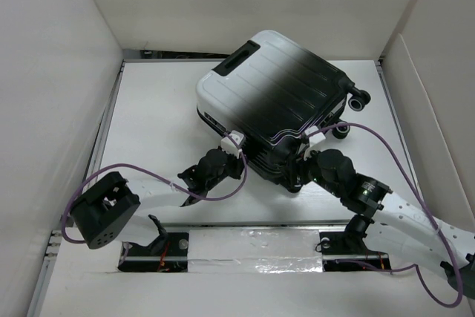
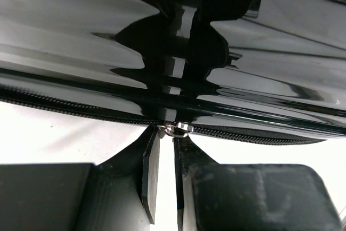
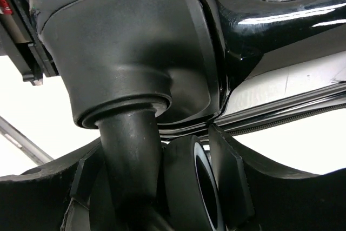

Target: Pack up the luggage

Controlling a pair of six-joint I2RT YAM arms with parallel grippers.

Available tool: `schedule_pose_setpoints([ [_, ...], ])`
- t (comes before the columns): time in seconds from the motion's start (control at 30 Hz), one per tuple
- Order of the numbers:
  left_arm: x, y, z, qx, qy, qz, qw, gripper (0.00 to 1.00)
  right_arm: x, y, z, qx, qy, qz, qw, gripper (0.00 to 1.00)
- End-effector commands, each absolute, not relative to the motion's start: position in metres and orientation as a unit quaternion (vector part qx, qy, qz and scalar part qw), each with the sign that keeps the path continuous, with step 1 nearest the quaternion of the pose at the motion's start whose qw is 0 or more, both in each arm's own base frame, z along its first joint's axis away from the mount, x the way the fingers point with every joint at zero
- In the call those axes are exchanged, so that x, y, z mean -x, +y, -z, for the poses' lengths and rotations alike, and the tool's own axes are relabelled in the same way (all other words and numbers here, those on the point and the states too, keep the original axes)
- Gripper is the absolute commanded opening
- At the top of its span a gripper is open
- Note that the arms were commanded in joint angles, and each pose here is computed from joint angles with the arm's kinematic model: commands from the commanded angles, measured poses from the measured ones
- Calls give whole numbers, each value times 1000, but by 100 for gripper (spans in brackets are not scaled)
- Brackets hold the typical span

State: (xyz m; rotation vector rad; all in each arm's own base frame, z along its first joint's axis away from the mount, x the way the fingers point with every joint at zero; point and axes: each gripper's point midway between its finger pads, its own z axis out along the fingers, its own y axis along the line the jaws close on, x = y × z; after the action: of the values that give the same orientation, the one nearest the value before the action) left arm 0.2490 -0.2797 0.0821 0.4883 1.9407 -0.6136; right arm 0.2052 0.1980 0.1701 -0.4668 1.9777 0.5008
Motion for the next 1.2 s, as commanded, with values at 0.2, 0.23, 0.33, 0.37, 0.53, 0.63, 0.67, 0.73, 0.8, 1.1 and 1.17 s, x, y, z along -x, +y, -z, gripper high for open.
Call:
schedule_pose_setpoints([
  [0.2,-281,-237,-121,-76,802,178,565,0,-219,165,-205,104,802,-171,562,0],
  [0.23,-286,-228,-120,-48,807,169,563,0,-218,161,-207,94,799,-172,568,0],
  [0.33,-300,-194,-120,17,816,134,562,0,-214,145,-213,59,788,-178,586,0],
  [0.37,-304,-186,-119,34,818,128,560,0,-213,142,-213,53,787,-179,588,0],
  [0.53,-336,-113,-132,168,794,94,577,0,-204,103,-223,-13,772,-168,613,0],
  [0.63,-350,-80,-148,221,770,80,593,0,-200,93,-231,-35,757,-175,629,0],
  [0.67,-354,-72,-155,247,757,86,599,0,-199,91,-232,-38,755,-178,630,0],
  [0.73,-362,-46,-160,287,737,89,606,0,-199,90,-234,-38,750,-180,635,0],
  [0.8,-371,-38,-169,316,716,117,612,0,-200,94,-233,-29,756,-177,630,0],
  [1.1,-419,-13,-234,343,649,160,660,0,-199,93,-236,-29,754,-179,631,0],
  [1.17,-426,-14,-245,315,638,183,678,0,-198,90,-239,-37,750,-180,635,0],
])
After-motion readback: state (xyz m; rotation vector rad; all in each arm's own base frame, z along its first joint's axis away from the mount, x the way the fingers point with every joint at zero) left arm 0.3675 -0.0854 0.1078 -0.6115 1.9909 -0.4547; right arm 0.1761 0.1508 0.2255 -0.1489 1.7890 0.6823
